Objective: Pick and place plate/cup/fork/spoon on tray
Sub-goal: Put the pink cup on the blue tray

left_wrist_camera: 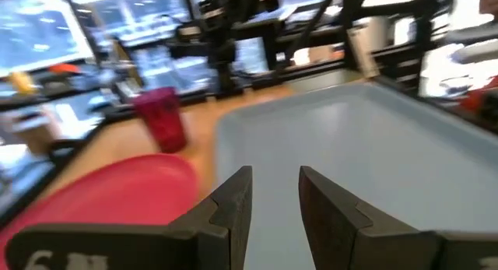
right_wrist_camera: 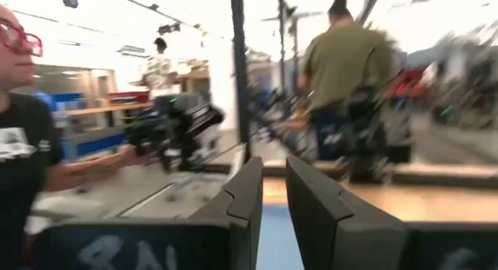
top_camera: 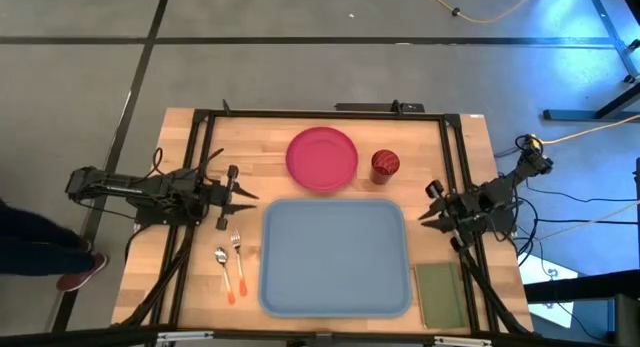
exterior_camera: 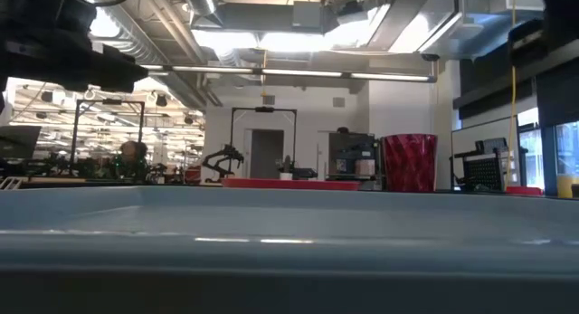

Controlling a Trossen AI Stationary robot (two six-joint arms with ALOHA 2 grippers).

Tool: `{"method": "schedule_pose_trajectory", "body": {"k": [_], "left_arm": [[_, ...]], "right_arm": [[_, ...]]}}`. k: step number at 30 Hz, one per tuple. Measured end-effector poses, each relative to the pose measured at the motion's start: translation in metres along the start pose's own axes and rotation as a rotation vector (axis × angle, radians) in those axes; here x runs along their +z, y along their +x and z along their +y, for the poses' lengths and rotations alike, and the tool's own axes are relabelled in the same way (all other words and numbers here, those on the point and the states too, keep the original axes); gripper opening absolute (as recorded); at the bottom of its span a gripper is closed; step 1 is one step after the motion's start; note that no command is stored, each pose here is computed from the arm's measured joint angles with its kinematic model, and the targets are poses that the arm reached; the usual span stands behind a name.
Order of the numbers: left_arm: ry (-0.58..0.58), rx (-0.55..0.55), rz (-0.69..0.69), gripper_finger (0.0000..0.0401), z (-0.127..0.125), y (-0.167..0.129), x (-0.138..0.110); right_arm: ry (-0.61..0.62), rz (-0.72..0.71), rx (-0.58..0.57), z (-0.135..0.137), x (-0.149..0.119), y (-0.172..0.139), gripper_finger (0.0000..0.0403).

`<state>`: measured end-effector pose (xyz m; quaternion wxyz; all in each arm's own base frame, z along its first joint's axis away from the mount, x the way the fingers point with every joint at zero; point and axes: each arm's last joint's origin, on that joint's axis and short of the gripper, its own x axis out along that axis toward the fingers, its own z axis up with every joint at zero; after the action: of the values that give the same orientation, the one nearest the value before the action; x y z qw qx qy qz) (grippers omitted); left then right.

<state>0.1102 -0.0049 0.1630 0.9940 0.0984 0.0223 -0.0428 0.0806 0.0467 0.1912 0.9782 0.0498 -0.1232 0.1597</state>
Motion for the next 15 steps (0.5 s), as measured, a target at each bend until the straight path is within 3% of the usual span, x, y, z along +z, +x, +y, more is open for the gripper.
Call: {"method": "schedule_pose_trajectory", "body": {"k": [4,8,15], "left_arm": [[0.022,0.112,0.006,0.0099,0.003,0.0,0.001],[-0.024,0.188,0.004,0.0099,0.006,-0.001,0.002],[-0.489,0.062,-0.145,0.0099,0.004,-0.001,0.013]], "right_arm": [[-0.08,-0.044,-0.011,0.0,0.004,0.0,0.0064],[-0.076,-0.051,-0.012,0.0,0.005,0.0,0.0064],[-0.157,-0.065,-0.016,0.0,0.007,0.0,0.0064]]}}
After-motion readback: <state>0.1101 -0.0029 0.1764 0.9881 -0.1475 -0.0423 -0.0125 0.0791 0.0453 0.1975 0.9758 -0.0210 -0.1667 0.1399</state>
